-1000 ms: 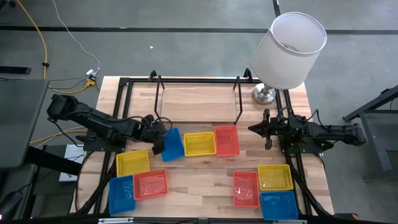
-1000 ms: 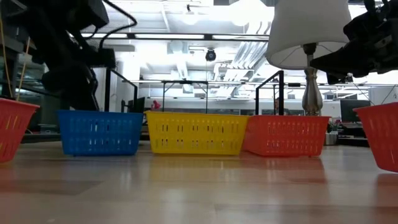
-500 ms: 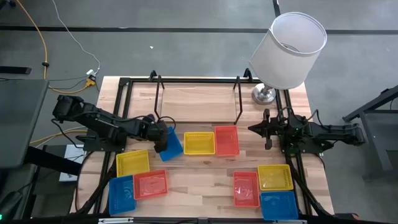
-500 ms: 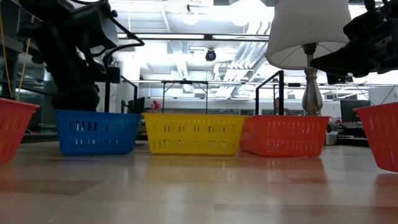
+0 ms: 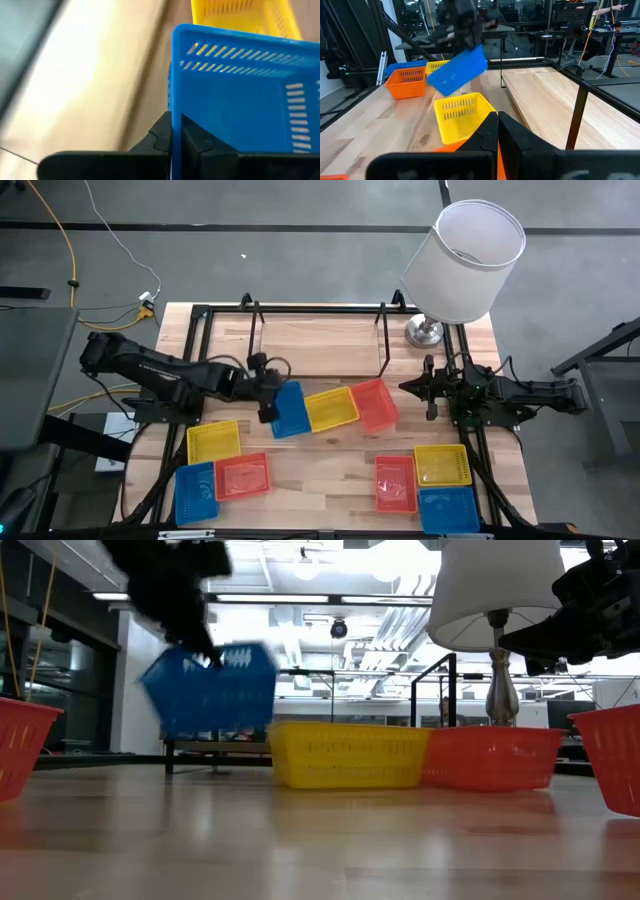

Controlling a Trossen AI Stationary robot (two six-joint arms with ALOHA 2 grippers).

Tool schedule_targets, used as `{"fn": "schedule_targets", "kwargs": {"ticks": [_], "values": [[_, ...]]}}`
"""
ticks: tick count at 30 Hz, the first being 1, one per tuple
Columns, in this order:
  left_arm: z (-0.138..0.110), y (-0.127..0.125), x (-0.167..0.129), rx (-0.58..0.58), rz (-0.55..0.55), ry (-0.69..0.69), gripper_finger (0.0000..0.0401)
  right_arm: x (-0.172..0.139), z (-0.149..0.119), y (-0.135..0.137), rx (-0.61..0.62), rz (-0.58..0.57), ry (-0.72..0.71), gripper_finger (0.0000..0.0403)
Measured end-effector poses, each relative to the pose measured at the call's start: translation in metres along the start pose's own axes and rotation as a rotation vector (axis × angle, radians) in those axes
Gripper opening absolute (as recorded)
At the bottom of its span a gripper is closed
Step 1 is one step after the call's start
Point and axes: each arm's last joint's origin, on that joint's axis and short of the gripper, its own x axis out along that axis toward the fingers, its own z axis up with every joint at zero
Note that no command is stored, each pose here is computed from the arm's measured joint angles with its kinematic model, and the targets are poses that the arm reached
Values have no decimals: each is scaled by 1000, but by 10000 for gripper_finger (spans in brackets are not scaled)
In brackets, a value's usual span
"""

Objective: Stack baskets on shelf by color
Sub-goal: Put the top blue bin on the shelf

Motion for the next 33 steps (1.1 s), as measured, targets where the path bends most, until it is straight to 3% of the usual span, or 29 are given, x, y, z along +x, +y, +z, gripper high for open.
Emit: {"fn": "schedule_targets", "kwargs": {"ticks": [6,10,14,19,26,33], "values": [[44,45,-13,122,74,22,1,0,0,0,0,0,0,0],[56,83,-4,210,12,110,1,0,0,0,0,0,0,0],[53,115,19,261,-50,250,0,0,0,0,0,0,3,0],[47,139,48,279,-128,300,0,0,0,0,0,0,3,0],[44,158,76,317,-107,301,0,0,0,0,0,0,2,0],[33,171,96,318,-72,394,1,0,0,0,0,0,3,0]]}}
